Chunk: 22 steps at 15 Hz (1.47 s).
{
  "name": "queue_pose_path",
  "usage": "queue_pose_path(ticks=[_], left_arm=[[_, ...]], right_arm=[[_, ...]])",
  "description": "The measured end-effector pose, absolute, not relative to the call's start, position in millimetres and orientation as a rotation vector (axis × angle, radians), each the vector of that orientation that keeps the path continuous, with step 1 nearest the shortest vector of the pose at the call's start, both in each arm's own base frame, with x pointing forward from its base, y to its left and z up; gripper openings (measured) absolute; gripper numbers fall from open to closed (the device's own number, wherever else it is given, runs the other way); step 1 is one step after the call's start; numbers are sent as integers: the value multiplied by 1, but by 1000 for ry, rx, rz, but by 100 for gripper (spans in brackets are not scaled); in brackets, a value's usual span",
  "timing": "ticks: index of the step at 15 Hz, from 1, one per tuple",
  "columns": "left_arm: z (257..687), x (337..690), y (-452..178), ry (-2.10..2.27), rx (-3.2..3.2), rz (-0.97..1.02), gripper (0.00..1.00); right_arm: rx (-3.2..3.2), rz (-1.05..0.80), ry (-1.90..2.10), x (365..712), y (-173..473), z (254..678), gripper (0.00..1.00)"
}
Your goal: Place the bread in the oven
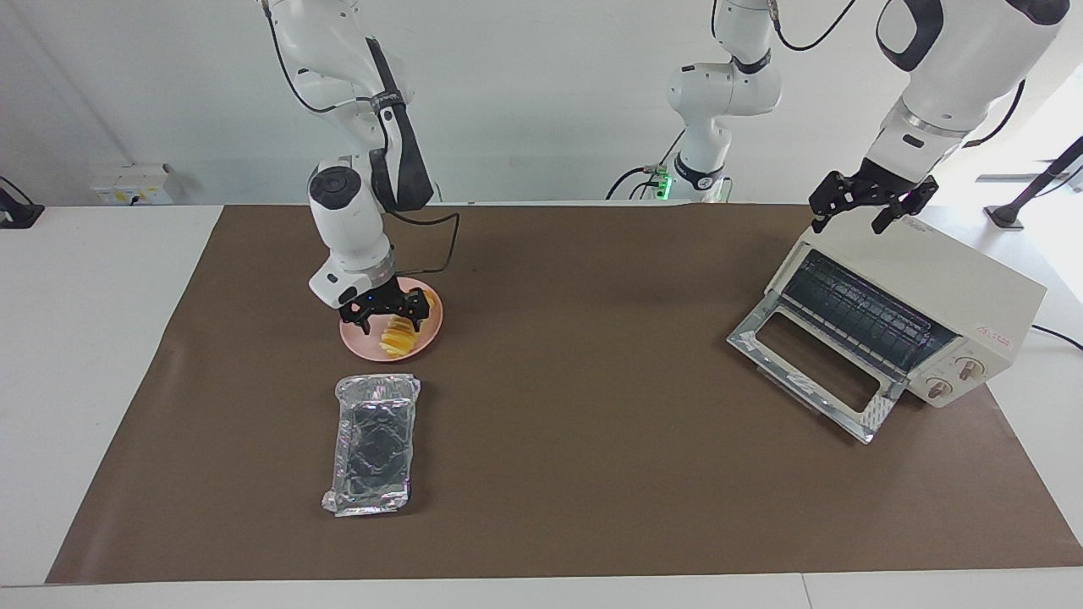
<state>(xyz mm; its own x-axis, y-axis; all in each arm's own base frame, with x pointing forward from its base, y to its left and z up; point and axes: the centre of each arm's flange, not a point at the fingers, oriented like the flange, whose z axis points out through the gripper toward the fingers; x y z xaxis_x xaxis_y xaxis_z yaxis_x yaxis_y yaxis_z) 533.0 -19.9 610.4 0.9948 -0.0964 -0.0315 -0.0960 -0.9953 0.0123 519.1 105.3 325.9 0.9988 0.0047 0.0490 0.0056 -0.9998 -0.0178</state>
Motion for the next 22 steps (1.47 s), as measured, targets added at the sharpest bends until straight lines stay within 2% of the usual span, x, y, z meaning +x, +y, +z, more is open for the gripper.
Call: queue_pose_path(ticks=[9,10,11,12,13,14,17,18,22], left_arm=[[610,533,-20,-151,3127,-50,100],[610,533,-20,-151,3127,-50,100],[610,533,-20,-151,3127,-50,100],[610,533,-20,-151,3127,-50,100],[610,533,-20,-151,3127,-50,100],[610,533,-20,-151,3127,-50,100],[610,533,-20,-151,3127,-50,100],[610,533,-20,-151,3127,-50,100],[610,533,-20,-151,3127,-50,100]], right_arm=[[-3126,-44,-5,515,117,313,98],[-3127,-38,-5,514,117,311,93],[-3128,-32,-4,513,116,309,93],[-3129,-27,-4,512,116,308,88],[-3129,-25,-4,512,116,307,78],[-3129,-25,-2,512,116,307,63],[-3129,-29,-2,513,116,308,34],[-3128,-31,-2,513,116,309,28],[-3128,-28,-1,521,117,320,17]])
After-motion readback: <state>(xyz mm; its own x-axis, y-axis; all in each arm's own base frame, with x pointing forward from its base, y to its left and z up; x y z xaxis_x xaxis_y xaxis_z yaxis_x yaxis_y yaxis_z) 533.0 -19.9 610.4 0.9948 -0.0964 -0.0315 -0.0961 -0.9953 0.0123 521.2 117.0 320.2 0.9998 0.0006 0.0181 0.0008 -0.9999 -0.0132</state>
